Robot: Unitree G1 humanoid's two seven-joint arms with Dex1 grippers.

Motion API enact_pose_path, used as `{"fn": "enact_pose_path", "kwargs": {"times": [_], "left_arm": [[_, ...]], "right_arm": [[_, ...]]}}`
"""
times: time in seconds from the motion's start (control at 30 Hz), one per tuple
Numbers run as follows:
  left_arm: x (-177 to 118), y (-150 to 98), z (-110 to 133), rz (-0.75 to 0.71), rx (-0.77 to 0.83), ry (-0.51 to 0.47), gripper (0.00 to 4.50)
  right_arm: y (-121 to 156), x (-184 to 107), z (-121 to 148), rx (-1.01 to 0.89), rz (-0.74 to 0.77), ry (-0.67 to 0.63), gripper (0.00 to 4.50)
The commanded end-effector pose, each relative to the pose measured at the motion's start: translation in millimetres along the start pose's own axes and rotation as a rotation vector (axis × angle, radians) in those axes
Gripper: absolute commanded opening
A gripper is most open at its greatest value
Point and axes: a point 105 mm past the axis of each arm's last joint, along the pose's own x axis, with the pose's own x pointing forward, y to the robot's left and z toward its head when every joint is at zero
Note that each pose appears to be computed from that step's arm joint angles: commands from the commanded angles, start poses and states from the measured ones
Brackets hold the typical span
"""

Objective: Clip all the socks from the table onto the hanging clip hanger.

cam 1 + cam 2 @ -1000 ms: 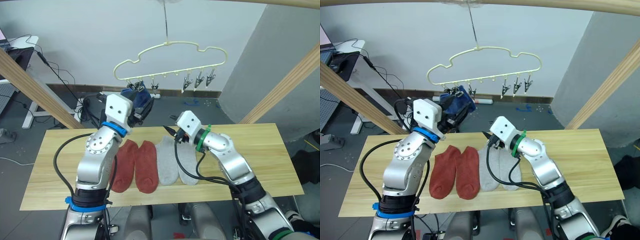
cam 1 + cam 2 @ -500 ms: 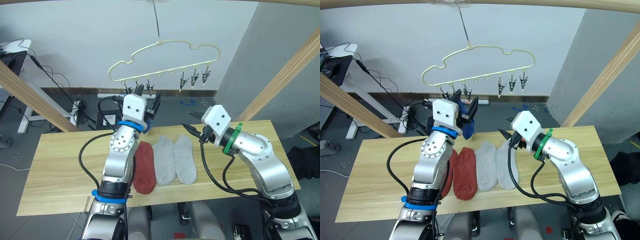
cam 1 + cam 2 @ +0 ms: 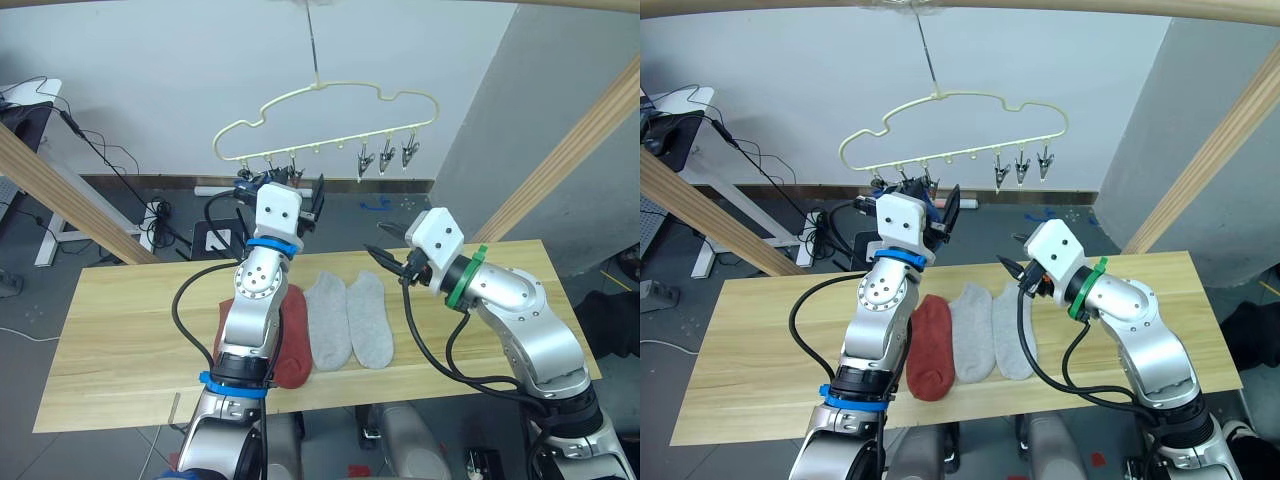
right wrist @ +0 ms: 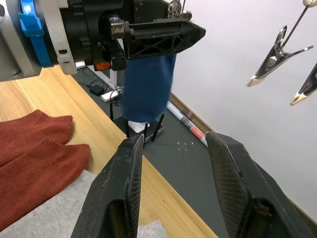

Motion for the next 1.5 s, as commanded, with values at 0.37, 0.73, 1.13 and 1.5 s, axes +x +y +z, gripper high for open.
{"fn": "enact_pose_path", "kwargs": {"times": [0.37,0.73,1.13,1.5], "left_arm": [[10.3,0.3,16.7,0.046,0.032,-0.075,3.05],[16.4,3.5,17.4,0.063,0.023,-0.083,1.6],[12.1,7.6,18.4,0.063,0.027,-0.084,0.12],[5.9,12.7,23.3,-0.094,-0.009,-0.047,0.12]], "right_arm": [[3.5,-10.0,19.9,0.021,0.038,-0.102,2.05],[3.5,-12.5,23.5,0.024,0.049,-0.13,2.11],[6.5,-11.6,10.1,0.061,0.04,-0.091,2.28],[20.6,18.3,-105.8,0.119,-0.187,0.27,4.5]]}}
